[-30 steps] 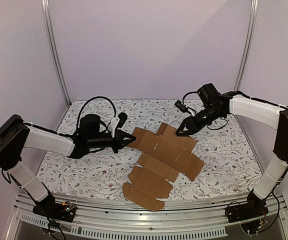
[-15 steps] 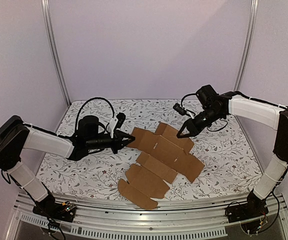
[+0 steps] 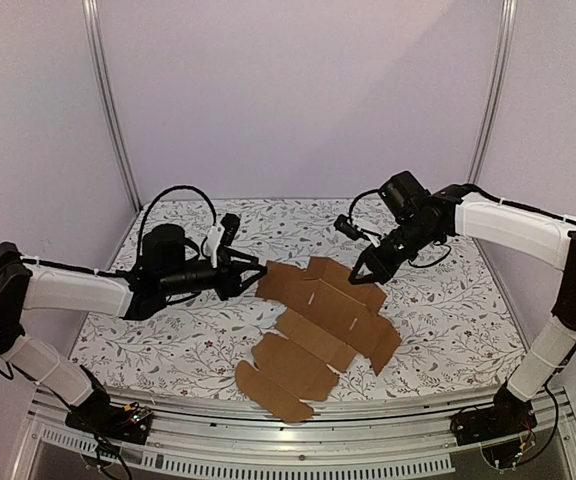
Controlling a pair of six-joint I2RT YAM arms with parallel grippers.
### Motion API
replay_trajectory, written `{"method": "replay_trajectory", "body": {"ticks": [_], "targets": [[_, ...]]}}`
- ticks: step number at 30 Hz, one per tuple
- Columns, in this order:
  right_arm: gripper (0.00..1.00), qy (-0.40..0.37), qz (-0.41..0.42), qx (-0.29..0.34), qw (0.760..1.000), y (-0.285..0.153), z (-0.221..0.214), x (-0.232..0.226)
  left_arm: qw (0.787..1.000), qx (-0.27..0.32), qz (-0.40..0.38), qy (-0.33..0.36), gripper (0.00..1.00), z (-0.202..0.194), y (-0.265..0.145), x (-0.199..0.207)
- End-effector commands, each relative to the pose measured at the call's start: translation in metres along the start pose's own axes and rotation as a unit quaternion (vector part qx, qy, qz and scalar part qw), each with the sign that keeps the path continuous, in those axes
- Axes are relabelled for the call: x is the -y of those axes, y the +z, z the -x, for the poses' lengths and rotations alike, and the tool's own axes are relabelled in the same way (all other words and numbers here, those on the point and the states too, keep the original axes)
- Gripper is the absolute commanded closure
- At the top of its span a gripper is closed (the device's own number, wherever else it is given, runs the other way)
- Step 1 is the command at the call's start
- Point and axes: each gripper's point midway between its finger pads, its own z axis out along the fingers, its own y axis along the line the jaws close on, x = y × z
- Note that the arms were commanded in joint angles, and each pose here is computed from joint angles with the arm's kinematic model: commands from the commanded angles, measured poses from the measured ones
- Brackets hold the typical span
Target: Fold the paper box
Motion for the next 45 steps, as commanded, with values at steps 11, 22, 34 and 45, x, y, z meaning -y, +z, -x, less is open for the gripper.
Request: {"method": "replay_trajectory", "body": {"ticks": [11, 22, 34, 45], "targets": [[1.0, -0.129, -0.147, 0.011, 0.981, -0.01, 0.01, -0.026, 0.993, -0.05, -0.019, -0.103, 0.85, 0.047, 0.006, 0.019], [1.0, -0.14, -0.21, 0.031, 0.967, -0.013, 0.016, -0.029, 0.985, -0.12, -0.049, -0.113, 1.0, 0.021, 0.051, 0.048], [1.0, -0.129, -0.225, 0.045, 0.965, -0.012, 0.017, -0.03, 0.98, -0.16, -0.06, -0.102, 1.0, 0.004, 0.073, 0.07], [1.0, -0.127, -0.202, 0.058, 0.969, -0.01, 0.019, -0.042, 0.979, -0.16, -0.073, -0.103, 1.0, 0.002, 0.088, 0.083]]}}
